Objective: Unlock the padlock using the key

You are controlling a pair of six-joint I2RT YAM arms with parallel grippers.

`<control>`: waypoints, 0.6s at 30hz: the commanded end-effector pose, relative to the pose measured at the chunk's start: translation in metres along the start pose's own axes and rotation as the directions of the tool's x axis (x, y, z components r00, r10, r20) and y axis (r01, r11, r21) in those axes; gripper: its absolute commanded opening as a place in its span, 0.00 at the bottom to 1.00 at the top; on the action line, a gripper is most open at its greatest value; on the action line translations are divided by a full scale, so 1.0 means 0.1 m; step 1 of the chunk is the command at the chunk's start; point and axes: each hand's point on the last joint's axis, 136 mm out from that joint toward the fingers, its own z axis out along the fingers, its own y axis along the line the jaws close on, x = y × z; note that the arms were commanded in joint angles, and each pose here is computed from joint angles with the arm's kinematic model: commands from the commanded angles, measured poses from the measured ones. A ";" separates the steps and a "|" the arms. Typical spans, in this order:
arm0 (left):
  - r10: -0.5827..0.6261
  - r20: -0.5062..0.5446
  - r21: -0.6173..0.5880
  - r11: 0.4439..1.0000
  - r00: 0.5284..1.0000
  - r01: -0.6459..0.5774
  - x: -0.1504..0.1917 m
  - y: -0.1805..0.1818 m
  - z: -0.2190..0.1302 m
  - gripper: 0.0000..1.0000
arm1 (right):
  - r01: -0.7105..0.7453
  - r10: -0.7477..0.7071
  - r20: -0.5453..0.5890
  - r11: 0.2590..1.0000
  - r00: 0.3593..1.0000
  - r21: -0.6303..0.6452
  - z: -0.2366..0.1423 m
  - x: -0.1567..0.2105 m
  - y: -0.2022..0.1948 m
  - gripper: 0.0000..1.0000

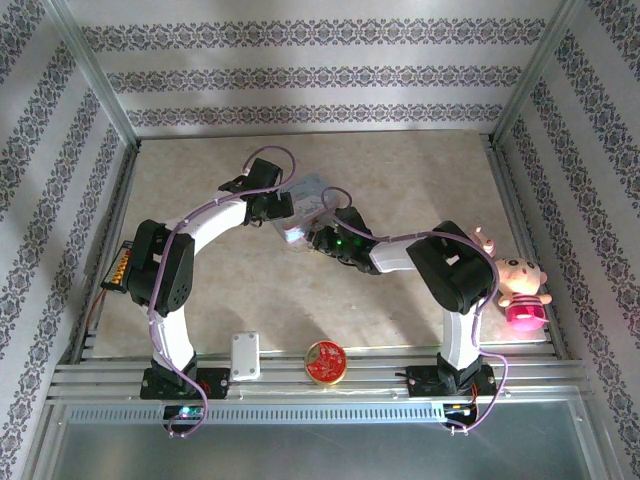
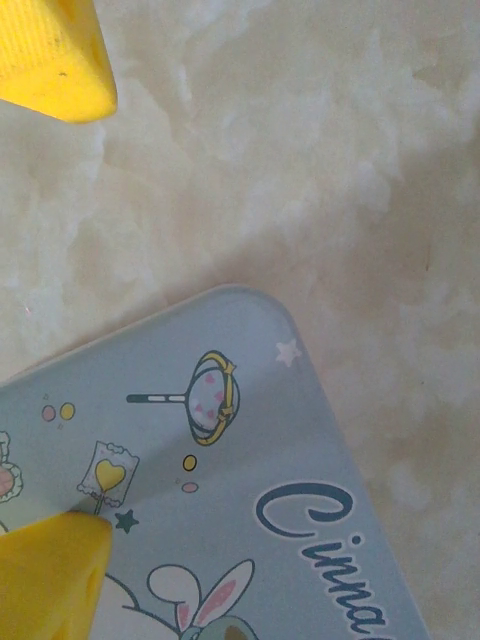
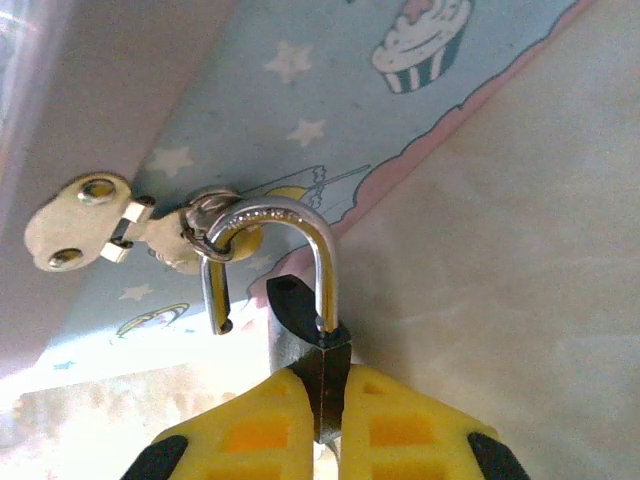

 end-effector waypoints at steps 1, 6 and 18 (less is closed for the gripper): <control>-0.008 -0.061 -0.054 0.999 0.998 0.005 0.15 0.20 0.06 0.99 | -0.110 0.111 0.025 0.994 0.994 -0.021 -0.04 -0.04 -0.17 0.00; -0.008 -0.059 -0.049 0.999 0.998 0.005 0.14 0.19 0.05 0.99 | -0.151 0.155 0.043 0.985 0.987 -0.086 -0.01 -0.11 -0.13 0.00; -0.017 -0.068 -0.044 0.999 0.998 0.014 0.19 0.20 0.07 0.99 | -0.231 0.250 0.108 0.959 0.962 -0.162 0.03 -0.28 -0.07 0.00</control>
